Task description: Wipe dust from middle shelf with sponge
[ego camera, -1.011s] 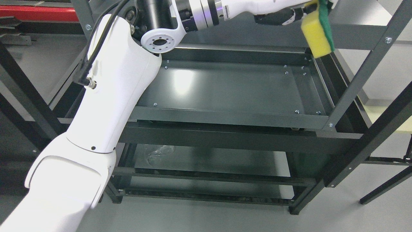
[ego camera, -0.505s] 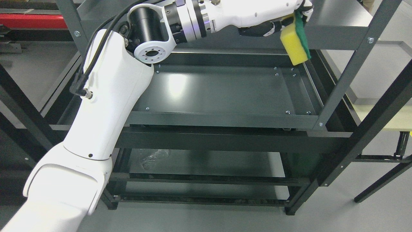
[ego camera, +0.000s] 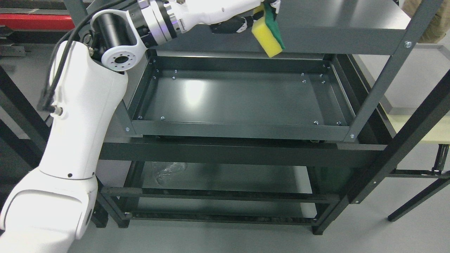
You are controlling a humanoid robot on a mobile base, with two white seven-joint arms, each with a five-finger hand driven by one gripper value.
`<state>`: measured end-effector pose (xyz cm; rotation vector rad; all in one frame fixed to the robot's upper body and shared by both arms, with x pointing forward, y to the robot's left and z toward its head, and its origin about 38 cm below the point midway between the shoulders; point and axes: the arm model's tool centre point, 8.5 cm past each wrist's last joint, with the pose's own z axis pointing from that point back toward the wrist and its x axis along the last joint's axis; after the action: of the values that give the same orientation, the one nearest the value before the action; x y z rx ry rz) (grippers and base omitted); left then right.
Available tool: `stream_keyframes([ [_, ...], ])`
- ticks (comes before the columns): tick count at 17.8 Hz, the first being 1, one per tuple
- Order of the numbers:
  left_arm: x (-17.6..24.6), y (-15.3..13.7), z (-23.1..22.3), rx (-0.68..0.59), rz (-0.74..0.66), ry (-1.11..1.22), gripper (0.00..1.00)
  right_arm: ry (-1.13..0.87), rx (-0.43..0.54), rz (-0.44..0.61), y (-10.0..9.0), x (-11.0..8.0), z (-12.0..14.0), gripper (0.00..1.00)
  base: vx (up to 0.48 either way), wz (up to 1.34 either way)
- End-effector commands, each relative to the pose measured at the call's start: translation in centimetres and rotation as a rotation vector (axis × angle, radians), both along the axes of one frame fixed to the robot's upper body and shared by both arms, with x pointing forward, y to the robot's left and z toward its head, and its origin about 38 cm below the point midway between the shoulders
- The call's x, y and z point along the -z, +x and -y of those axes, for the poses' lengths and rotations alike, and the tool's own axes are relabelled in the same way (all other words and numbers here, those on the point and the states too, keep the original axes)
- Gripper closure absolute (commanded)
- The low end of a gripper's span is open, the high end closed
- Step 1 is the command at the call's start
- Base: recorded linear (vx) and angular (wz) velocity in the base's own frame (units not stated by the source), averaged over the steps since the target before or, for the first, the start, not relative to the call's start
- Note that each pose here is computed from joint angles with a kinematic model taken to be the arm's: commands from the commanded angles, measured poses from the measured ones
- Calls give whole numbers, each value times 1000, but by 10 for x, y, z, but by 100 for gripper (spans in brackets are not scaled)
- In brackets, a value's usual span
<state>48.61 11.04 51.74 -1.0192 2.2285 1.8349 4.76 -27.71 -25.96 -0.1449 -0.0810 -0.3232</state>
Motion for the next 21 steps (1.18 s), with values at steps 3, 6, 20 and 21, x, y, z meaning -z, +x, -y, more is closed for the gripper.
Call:
stream_keyframes([
  [3, -20, -5, -172, -288, 13, -192, 100, 1, 5, -52, -2, -1, 10, 0, 0, 0],
  [6, -8, -11, -214, -339, -10, -225, 100, 1, 5, -52, -2, -1, 10, 0, 0, 0],
  [20, 25, 26, -69, -137, -129, -153, 100, 1, 5, -52, -2, -1, 10, 0, 0, 0],
  [21, 17, 31, -49, -124, -134, -143, 100, 1, 5, -52, -2, -1, 10, 0, 0, 0],
])
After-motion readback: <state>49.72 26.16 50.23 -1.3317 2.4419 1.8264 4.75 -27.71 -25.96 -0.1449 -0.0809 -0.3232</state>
